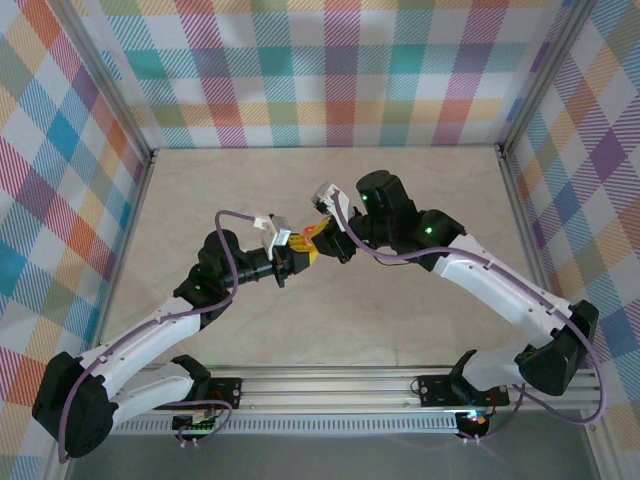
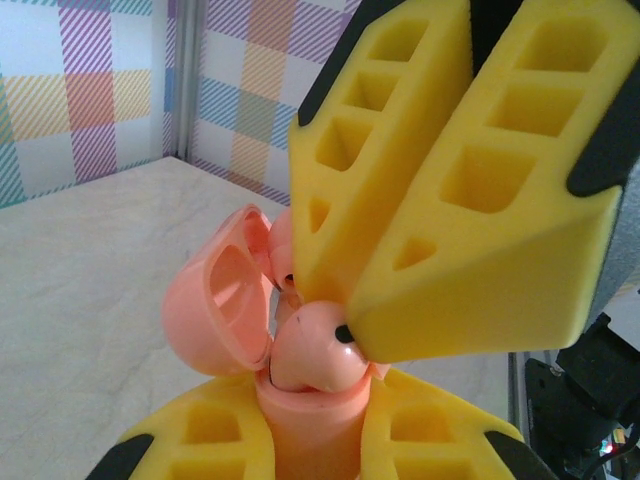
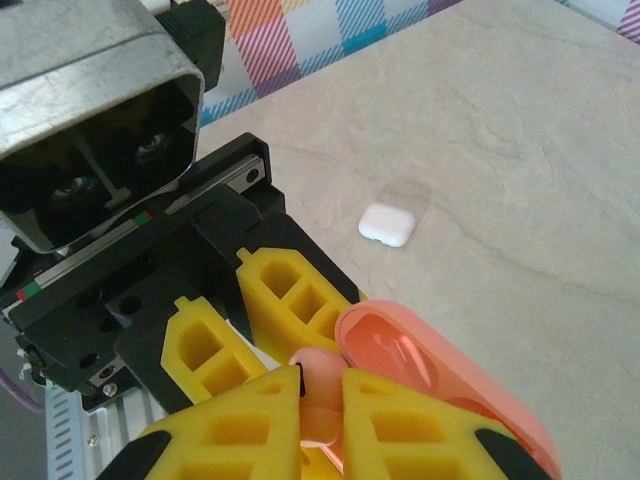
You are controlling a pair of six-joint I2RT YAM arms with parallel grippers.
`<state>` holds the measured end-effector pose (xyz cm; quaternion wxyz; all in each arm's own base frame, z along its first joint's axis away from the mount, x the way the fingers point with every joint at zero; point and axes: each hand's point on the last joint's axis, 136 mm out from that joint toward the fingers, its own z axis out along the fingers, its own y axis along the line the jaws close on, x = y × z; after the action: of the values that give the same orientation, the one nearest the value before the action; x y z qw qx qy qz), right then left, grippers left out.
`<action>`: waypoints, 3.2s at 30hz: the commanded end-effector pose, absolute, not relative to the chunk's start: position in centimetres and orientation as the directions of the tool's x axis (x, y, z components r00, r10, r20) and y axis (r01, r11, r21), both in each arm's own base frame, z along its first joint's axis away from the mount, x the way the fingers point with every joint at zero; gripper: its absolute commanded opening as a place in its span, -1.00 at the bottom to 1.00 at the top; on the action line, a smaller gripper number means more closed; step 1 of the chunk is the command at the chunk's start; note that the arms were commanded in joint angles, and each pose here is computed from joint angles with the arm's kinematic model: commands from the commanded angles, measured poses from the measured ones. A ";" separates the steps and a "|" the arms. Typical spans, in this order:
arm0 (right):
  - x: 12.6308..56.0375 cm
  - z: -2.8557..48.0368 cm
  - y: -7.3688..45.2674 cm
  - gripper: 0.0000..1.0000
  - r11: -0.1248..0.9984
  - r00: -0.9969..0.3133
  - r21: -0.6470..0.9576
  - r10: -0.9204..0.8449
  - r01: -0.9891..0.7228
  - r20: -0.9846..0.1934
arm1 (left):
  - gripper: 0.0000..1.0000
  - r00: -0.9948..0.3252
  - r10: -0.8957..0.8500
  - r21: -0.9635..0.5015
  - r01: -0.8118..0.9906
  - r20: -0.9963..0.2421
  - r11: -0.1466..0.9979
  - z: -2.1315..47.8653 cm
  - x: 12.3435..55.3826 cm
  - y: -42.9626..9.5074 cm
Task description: Insert the wireless bluetooth earbuds into the charging case
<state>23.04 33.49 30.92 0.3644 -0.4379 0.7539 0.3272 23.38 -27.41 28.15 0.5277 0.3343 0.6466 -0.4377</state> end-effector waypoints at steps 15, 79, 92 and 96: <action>23.6 29.0 32.6 -0.70 0.396 -0.354 0.136 -0.553 -0.908 -0.754 | -1.00 -0.103 -0.098 -0.124 0.962 -0.990 0.242 32.5 20.3 -28.1; 24.1 32.1 32.2 -0.13 0.406 -0.366 0.147 -0.539 -0.902 -0.758 | -1.00 -0.131 -0.062 -0.143 0.953 -0.989 0.267 30.9 21.0 -28.3; 24.0 33.7 31.7 -0.09 0.481 -0.452 0.215 -0.456 -0.850 -0.767 | -1.00 -0.153 -0.048 -0.161 0.927 -0.987 0.339 30.2 22.2 -27.9; 23.8 34.4 31.4 -0.10 0.505 -0.483 0.250 -0.407 -0.826 -0.775 | -1.00 -0.154 -0.048 -0.161 0.922 -0.987 0.354 30.2 22.4 -27.8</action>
<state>23.71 32.01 32.01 0.3018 -0.4169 0.8029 0.3008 22.67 -27.74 27.84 0.5138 0.3462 0.6448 -0.4476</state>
